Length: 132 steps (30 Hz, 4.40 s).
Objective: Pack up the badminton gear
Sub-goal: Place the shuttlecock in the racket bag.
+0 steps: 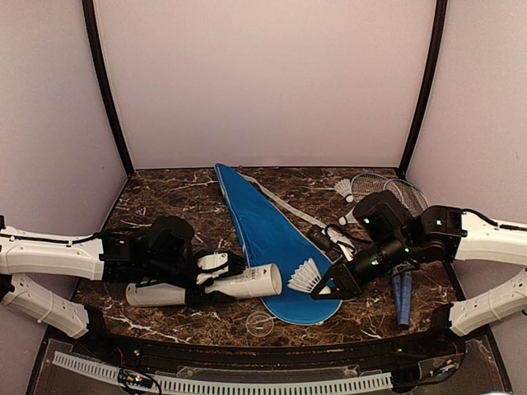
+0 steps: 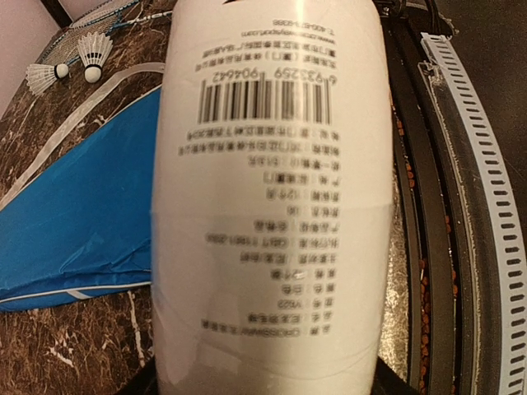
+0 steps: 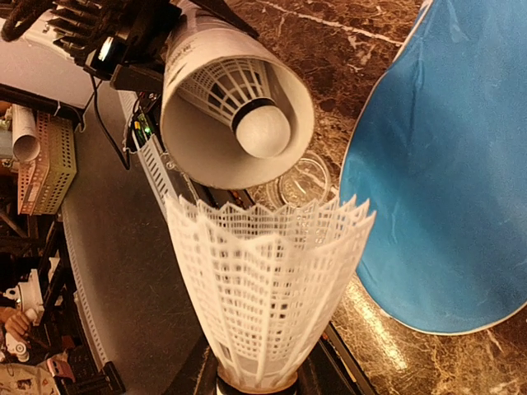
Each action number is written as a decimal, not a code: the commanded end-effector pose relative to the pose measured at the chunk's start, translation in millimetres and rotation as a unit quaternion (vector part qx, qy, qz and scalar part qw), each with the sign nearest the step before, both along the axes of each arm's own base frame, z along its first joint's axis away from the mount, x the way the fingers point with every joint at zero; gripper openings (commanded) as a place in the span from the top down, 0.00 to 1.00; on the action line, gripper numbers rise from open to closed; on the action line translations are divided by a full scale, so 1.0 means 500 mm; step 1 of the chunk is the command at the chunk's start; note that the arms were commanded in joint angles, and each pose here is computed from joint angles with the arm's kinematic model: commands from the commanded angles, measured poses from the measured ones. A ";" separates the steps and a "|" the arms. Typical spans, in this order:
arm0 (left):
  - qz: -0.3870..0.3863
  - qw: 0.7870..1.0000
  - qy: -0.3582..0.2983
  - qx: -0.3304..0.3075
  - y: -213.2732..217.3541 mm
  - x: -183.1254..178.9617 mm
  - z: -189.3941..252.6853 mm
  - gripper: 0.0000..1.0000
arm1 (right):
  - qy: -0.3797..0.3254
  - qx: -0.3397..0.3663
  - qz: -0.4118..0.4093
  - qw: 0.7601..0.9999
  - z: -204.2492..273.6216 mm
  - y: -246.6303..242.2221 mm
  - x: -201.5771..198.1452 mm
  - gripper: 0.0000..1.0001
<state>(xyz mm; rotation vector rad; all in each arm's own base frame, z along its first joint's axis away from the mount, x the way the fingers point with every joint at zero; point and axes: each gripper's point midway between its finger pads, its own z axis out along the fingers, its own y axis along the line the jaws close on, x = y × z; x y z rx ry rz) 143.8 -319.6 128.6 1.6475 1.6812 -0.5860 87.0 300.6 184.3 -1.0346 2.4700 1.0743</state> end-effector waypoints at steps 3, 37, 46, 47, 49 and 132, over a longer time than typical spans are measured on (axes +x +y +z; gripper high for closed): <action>-0.023 0.999 -0.011 -0.024 -0.012 -0.017 0.023 0.40 | 0.005 0.049 0.056 0.997 0.047 0.047 -0.016 0.75; -0.033 0.998 -0.031 -0.051 -0.016 -0.030 0.053 0.40 | 0.051 0.085 0.031 0.995 0.047 0.059 0.033 0.75; -0.026 0.998 -0.033 -0.049 -0.017 -0.025 0.053 0.40 | 0.068 0.079 0.061 0.993 0.036 0.065 0.021 0.75; -0.025 0.998 -0.032 -0.048 -0.017 -0.024 0.052 0.40 | 0.066 0.081 0.063 0.993 0.039 0.065 0.020 0.75; -0.017 0.998 -0.034 -0.044 -0.017 -0.018 0.049 0.40 | 0.064 0.084 0.064 0.992 0.046 0.064 0.019 0.75; -0.033 0.996 -0.062 -0.050 -0.014 -0.040 0.064 0.39 | 0.143 0.080 0.074 0.984 0.037 0.069 -0.019 0.77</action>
